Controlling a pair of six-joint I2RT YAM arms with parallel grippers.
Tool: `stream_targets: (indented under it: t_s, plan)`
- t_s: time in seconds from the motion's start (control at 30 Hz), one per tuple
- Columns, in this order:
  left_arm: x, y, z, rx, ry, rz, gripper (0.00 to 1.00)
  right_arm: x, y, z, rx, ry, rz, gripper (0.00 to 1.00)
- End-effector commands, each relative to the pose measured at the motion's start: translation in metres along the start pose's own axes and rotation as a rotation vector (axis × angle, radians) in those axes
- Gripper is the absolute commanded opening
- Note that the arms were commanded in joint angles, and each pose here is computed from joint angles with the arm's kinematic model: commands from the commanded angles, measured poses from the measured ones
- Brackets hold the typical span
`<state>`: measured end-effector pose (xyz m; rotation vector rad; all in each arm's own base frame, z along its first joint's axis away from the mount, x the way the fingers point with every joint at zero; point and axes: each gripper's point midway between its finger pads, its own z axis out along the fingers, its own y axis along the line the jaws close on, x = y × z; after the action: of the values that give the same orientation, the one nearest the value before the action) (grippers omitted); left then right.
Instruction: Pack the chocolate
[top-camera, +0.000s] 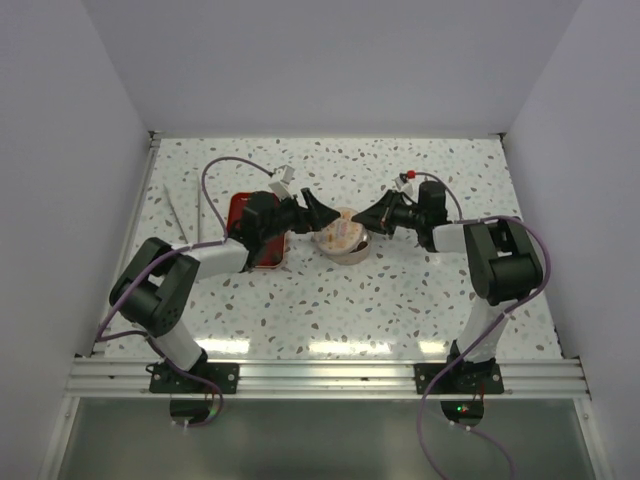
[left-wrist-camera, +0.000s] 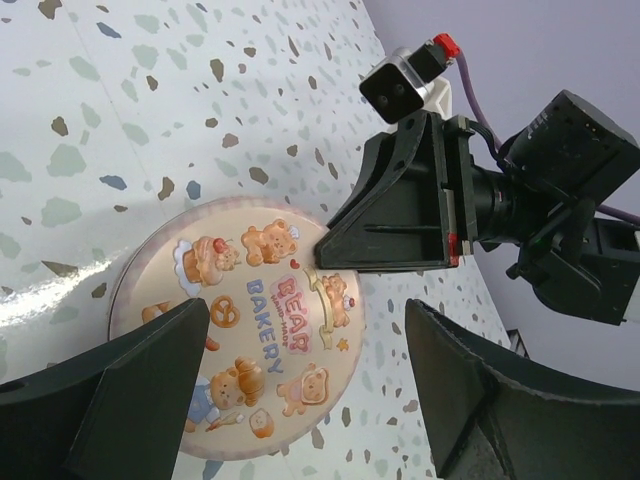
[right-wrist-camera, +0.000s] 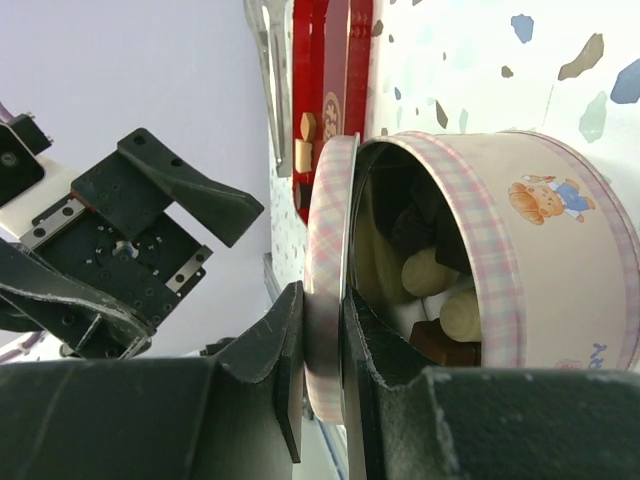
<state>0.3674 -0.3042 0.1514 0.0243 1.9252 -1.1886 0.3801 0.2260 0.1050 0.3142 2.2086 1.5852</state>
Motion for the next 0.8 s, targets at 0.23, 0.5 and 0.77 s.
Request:
stream_targets:
  t_s: [0.23,0.5,0.77]
  plan:
    - [-0.015,-0.020,-0.011,0.077,-0.073,0.081,0.85,-0.018,0.009,-0.006,-0.109,-0.080,0.043,0.09]
    - [-0.014,-0.022,-0.020,0.082,-0.086,0.093,0.85,-0.024,0.029,-0.012,-0.156,-0.093,0.020,0.09]
    - [-0.009,-0.016,-0.018,0.054,-0.057,0.093,0.85,-0.030,0.032,-0.025,-0.140,-0.117,0.013,0.09]
